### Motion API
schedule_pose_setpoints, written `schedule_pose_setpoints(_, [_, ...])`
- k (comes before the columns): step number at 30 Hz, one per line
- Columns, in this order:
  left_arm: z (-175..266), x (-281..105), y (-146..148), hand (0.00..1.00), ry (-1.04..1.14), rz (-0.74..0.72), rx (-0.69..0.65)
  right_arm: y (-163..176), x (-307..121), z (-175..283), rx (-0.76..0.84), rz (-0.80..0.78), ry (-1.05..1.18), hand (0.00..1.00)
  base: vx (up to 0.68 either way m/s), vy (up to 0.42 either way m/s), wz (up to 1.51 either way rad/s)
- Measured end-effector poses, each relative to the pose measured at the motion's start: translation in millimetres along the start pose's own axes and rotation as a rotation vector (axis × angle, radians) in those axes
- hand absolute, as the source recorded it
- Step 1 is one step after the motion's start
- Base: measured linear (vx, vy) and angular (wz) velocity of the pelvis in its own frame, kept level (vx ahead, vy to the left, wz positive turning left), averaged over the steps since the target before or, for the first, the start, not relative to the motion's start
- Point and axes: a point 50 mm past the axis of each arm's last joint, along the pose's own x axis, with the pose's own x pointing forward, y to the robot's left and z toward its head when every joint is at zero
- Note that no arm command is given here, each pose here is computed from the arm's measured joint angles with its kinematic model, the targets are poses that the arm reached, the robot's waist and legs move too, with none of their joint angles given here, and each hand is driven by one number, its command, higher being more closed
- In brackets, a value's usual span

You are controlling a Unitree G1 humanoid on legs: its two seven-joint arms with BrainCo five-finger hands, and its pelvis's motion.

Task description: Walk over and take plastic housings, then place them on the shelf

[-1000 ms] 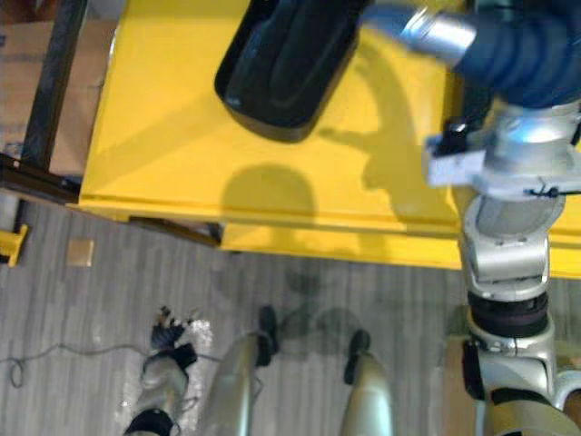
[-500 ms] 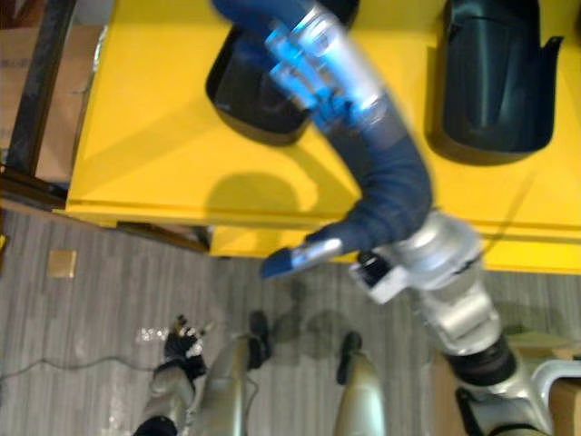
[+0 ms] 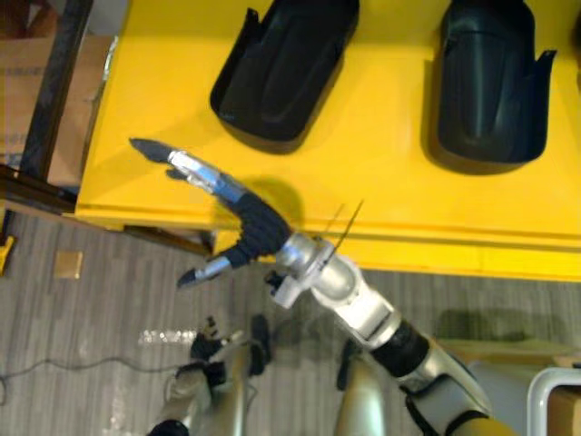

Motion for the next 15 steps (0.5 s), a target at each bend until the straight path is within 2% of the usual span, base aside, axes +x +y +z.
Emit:
schedule_pose_setpoints(7, [-3.2,-1.9,2.0,0.00,0.007,0.013,0.002,-36.1,-0.9,-5.3,-0.173,-0.297,0.035,0.00,-0.03,-0.027,0.05])
schedule_pose_setpoints(15, [-2.5,-3.9,1.4,0.00,-0.004,0.033,-0.011,-70.9,-10.1,-13.5,-0.254,-0.552,0.109,0.00,0.01,-0.003,0.00])
